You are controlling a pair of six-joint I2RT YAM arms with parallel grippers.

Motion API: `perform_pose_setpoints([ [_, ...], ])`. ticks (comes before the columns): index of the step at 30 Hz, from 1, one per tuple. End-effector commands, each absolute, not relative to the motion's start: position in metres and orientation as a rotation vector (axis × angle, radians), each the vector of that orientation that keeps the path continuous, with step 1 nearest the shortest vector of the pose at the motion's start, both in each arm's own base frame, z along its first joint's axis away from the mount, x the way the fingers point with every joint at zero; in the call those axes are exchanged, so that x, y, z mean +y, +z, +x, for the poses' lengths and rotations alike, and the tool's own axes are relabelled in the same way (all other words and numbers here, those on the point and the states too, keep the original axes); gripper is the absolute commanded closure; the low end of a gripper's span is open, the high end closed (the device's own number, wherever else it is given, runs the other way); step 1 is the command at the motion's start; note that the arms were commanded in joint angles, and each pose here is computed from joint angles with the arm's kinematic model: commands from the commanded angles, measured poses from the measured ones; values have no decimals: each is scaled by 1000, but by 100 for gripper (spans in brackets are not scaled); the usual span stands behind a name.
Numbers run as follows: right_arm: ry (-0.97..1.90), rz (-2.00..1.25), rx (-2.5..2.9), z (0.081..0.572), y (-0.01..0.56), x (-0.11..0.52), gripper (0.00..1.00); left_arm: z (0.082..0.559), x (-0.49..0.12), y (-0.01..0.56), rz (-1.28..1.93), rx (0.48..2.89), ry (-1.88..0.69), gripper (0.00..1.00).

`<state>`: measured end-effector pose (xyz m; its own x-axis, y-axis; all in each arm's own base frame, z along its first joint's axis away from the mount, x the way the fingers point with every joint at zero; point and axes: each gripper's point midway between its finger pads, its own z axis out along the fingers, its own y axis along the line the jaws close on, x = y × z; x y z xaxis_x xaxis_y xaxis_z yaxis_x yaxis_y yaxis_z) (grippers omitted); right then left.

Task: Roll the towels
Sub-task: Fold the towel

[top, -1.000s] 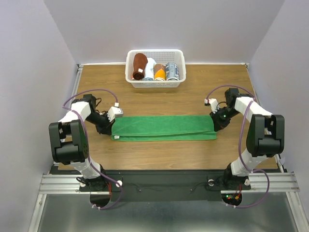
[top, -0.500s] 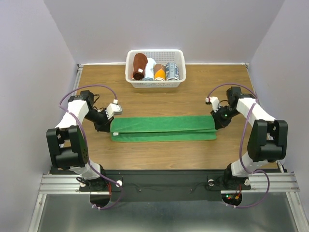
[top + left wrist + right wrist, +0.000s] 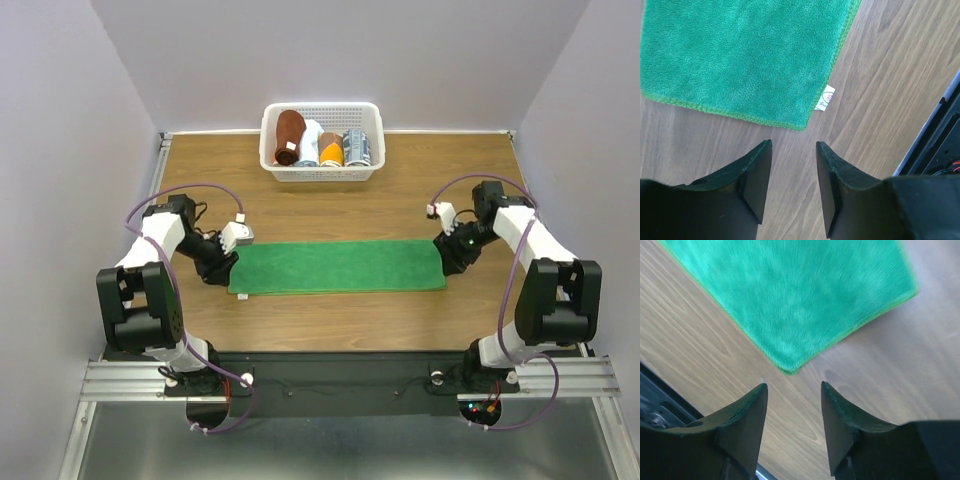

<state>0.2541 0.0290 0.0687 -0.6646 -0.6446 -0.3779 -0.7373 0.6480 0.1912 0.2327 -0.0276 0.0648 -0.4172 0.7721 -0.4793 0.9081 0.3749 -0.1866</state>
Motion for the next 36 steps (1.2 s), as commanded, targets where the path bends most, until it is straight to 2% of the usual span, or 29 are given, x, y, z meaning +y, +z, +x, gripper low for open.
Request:
perform_pose_setpoints([
  [1, 531, -1035, 2477, 283, 109, 43, 52, 249, -34, 91, 1410, 2268, -572, 49],
  [3, 583, -982, 2507, 290, 108, 49, 59, 270, -38, 98, 1302, 2263, -537, 52],
  [4, 611, -965, 2539, 295, 100, 50, 66, 278, -40, 99, 1263, 2262, -527, 54],
  [5, 630, -931, 2549, 303, 102, 56, 68, 293, -45, 102, 1157, 2280, -514, 61],
  [7, 640, -884, 2575, 317, 92, 60, 69, 302, -52, 102, 1077, 2297, -536, 63],
  [10, 590, -847, 2628, 332, 76, 62, 70, 313, -66, 100, 970, 2316, -571, 64],
  [12, 521, -812, 2685, 336, 63, 53, 70, 327, -61, 92, 858, 2331, -465, 64],
  [16, 419, -753, 2793, 334, 31, 37, 69, 334, -65, 67, 699, 2414, -330, 73],
  [17, 385, -737, 2810, 336, 24, 34, 69, 336, -64, 60, 658, 2440, -307, 79],
  [19, 320, -693, 2836, 342, 12, 27, 69, 343, -59, 44, 609, 2486, -274, 83],
  [20, 305, -674, 2837, 348, 10, 25, 69, 348, -60, 42, 591, 2489, -275, 88],
  [24, 199, -578, 2873, 374, -3, 14, 67, 365, -65, 33, 523, 2492, -304, 89],
  [27, 129, -548, 2838, 396, 6, 8, 67, 380, -69, 49, 521, 2429, -287, 89],
  [29, 123, -539, 2804, 402, 19, 9, 62, 386, -70, 62, 524, 2392, -288, 87],
  [33, 167, -474, 2741, 398, 54, 14, 48, 385, -76, 111, 562, 2238, -287, 70],
  [34, 180, -461, 2735, 393, 61, 13, 41, 384, -76, 122, 569, 2200, -281, 64],
  [35, 183, -439, 2711, 386, 76, 12, 38, 380, -77, 144, 574, 2121, -266, 51],
  [36, 182, -429, 2708, 381, 80, 11, 36, 378, -76, 154, 566, 2086, -250, 45],
])
